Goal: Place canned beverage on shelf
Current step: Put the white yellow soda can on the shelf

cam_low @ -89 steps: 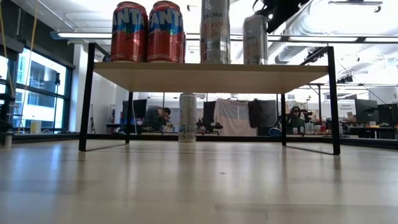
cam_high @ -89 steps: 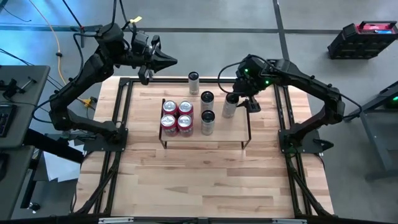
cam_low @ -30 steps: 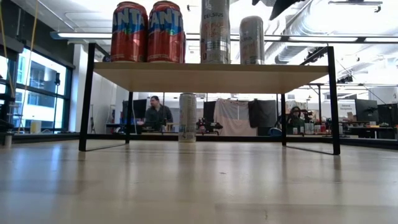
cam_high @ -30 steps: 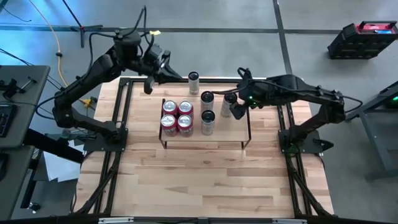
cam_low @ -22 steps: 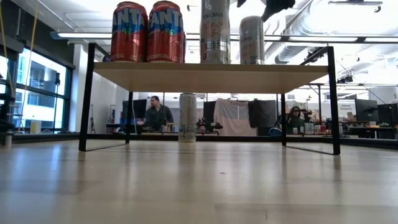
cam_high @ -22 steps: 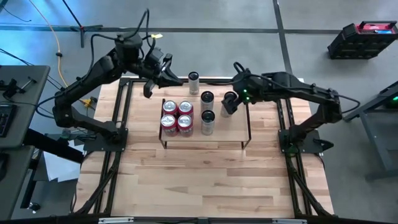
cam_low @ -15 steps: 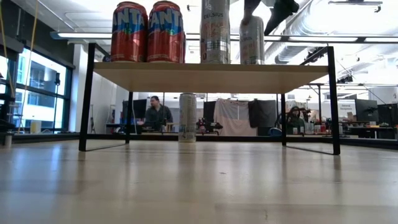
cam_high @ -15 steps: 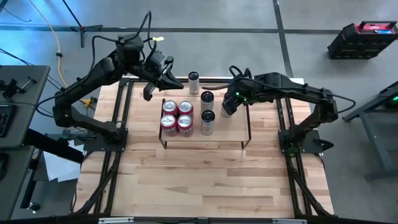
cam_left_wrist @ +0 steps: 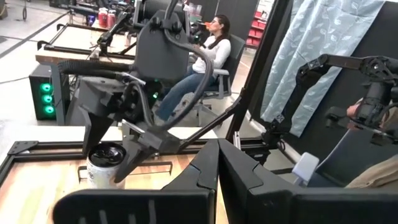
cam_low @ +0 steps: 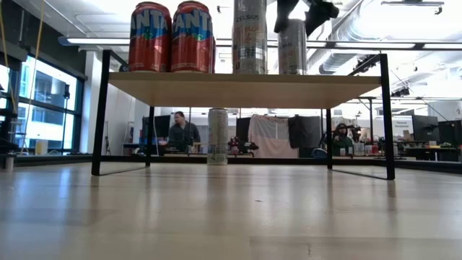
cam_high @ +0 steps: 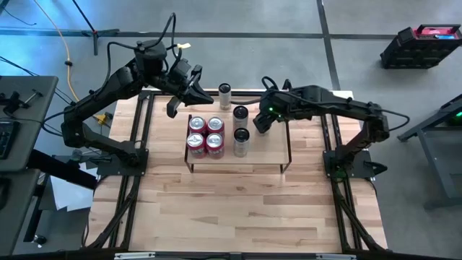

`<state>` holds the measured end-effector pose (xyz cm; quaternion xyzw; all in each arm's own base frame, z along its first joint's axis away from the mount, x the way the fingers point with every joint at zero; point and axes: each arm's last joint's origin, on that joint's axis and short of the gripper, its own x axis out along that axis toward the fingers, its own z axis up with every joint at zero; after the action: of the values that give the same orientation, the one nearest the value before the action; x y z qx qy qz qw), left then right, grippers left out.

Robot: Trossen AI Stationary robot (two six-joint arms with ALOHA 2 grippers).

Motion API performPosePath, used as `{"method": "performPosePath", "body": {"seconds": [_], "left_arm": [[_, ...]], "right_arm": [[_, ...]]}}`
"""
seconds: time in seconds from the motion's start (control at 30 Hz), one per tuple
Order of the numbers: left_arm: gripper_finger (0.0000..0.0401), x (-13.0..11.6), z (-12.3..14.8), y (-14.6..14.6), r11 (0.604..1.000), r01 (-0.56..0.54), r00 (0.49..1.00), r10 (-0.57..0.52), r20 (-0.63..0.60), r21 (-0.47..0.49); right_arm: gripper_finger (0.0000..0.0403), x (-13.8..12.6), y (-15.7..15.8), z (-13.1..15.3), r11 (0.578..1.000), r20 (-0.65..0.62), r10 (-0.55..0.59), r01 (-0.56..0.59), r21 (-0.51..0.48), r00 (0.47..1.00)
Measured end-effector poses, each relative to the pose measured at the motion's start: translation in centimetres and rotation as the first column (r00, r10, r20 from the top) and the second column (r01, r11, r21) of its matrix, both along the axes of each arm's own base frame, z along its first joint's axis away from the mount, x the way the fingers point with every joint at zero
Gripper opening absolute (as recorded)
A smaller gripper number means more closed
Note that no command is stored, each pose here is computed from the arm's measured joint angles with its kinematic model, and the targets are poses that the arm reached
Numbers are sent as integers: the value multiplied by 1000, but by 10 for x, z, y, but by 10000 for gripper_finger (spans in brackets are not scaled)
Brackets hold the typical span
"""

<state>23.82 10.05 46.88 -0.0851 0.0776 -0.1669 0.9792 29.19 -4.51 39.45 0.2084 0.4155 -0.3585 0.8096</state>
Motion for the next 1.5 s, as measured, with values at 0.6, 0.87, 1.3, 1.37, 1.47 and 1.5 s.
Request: {"method": "performPosePath", "body": {"seconds": [0.6, 0.87, 1.3, 1.37, 1.47, 1.5], "left_arm": [[0, 0, 0, 0, 1000, 7, 1000, -7, -4, -10], [0, 0, -1, -2, 1000, 18, 1000, -18, -7, -11], [0, 1, -5, -3, 1000, -9, 999, 8, -47, -11], [0, 2, -5, -5, 999, -40, 998, 39, -57, -17], [0, 4, -5, -9, 999, -51, 997, 50, -59, -12], [0, 5, -5, -10, 999, -49, 997, 48, -59, -11]], "right_arm": [[251, 2, -1, -3, 997, -33, 75, -74, 11, 997], [245, 3, 0, -2, 978, -71, 208, -209, -9, 976], [245, -17, -5, 13, 876, -140, 463, -476, -79, 875], [245, -28, -11, 20, 875, -125, 467, -478, -80, 875], [245, -32, -18, 26, 856, -66, 506, -510, -87, 860], [245, -32, -19, 28, 844, -53, 526, -528, -93, 849]]}}
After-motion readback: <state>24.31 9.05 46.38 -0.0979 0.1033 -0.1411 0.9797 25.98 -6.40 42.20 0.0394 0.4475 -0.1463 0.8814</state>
